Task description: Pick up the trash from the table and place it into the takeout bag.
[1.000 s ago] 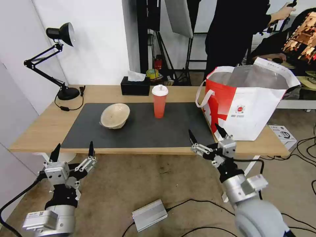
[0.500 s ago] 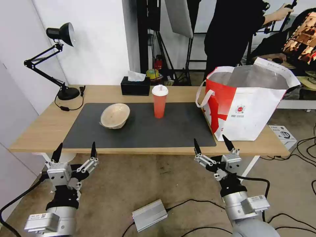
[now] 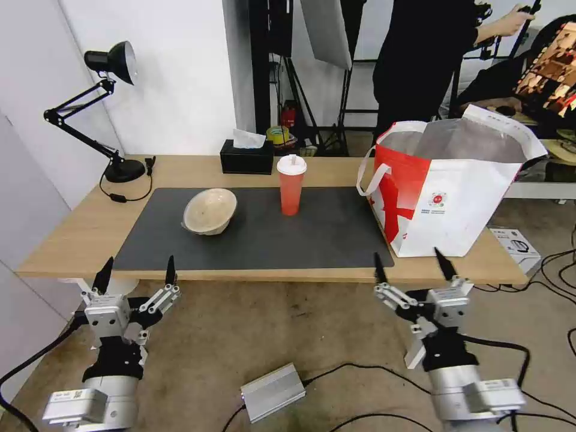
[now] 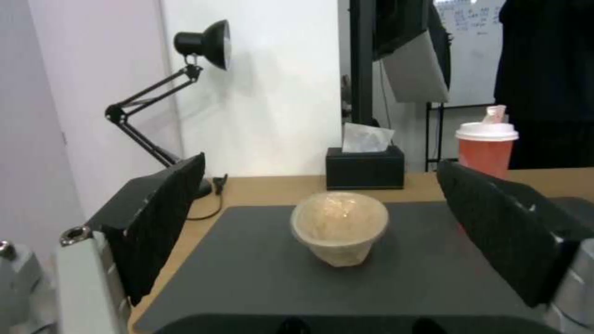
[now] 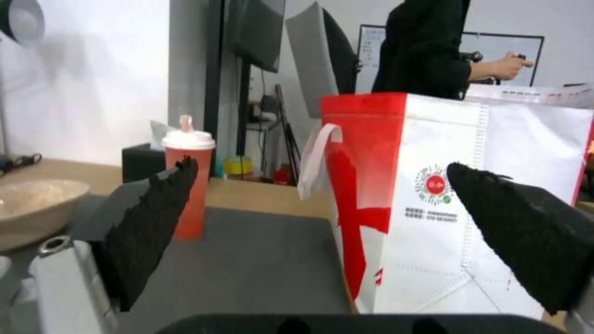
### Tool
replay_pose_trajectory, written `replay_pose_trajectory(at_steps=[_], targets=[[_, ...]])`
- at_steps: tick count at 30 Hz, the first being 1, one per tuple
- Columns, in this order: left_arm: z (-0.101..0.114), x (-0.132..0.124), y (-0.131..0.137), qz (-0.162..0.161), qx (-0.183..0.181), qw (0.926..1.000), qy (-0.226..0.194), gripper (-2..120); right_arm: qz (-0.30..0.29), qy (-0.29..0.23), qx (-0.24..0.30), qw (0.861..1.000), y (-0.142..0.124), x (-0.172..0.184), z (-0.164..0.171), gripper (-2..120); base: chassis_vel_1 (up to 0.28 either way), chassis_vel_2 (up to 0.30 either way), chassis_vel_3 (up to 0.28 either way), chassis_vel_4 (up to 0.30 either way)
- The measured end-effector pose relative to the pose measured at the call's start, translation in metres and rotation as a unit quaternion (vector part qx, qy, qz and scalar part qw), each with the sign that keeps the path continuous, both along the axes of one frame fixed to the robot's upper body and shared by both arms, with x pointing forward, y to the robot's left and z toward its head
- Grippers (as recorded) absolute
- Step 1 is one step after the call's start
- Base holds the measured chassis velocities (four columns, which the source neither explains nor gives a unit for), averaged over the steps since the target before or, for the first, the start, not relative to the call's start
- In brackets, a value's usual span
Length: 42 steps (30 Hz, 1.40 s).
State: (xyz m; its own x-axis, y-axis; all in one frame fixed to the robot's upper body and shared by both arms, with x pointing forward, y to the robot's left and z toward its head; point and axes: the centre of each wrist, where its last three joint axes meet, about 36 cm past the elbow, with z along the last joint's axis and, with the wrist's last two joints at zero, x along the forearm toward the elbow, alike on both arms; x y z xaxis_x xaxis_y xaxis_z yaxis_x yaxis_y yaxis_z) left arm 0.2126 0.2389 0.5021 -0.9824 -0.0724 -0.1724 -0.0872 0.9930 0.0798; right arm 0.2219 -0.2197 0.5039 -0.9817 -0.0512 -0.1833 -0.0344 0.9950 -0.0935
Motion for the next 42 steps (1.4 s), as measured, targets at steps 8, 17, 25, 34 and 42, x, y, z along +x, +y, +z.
replay_pose_trajectory(at_steps=[8, 17, 25, 34, 42], targets=[[-0.003, -0.004, -0.010, -0.021, -0.012, 0.9996, 0.011, 100, 0.007, 0.038, 0.028, 0.999, -0.002, -0.001, 0.002, 100, 0.000, 0.000, 0.000, 0.000], [-0.004, -0.006, -0.012, -0.021, -0.008, 0.9997, 0.012, 100, 0.016, 0.067, 0.024, 0.997, -0.003, -0.001, 0.002, 100, 0.000, 0.000, 0.000, 0.000], [-0.004, -0.006, -0.011, -0.013, 0.000, 0.9999, 0.007, 100, 0.015, 0.067, 0.024, 0.997, -0.002, -0.001, 0.002, 100, 0.000, 0.000, 0.000, 0.000], [-0.004, -0.006, -0.010, -0.009, 0.004, 0.9999, 0.006, 100, 0.012, 0.063, 0.022, 0.998, -0.004, 0.000, 0.002, 100, 0.000, 0.000, 0.000, 0.000], [-0.004, -0.005, -0.010, -0.008, 0.004, 0.9999, 0.005, 100, 0.012, 0.061, 0.023, 0.998, -0.003, 0.001, 0.002, 100, 0.000, 0.000, 0.000, 0.000]])
